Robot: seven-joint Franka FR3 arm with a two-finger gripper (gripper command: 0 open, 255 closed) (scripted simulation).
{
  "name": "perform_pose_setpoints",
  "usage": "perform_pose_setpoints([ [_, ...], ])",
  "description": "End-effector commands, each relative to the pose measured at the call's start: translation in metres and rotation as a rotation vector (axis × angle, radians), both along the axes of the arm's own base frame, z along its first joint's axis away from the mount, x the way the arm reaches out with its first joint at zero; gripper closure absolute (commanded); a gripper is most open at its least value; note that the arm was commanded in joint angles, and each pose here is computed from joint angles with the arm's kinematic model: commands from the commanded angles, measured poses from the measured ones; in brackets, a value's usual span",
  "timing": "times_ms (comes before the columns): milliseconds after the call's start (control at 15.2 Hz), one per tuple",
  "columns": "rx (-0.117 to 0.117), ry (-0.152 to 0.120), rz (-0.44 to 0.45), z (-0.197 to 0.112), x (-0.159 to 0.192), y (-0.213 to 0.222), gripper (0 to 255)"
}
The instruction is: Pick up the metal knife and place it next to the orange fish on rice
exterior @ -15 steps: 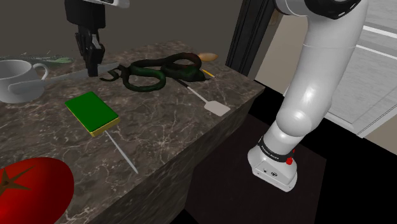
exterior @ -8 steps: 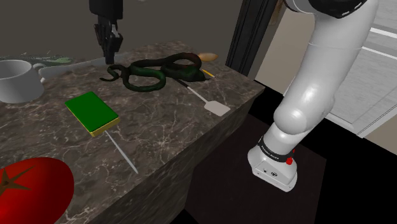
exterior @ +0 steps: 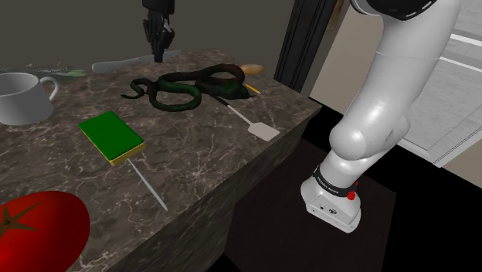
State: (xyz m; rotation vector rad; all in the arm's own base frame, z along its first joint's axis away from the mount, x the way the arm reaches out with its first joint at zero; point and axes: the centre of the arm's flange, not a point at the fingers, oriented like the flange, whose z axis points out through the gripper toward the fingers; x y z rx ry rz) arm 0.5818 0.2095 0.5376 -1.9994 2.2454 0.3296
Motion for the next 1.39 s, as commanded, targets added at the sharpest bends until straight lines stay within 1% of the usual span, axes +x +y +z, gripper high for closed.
perform_pose_setpoints([
  [0, 0.000, 0.000, 0.002, 0.000, 0.008, -0.025, 255],
  [1320, 0.000, 0.000, 0.002, 0.000, 0.105, -0.270, 255],
])
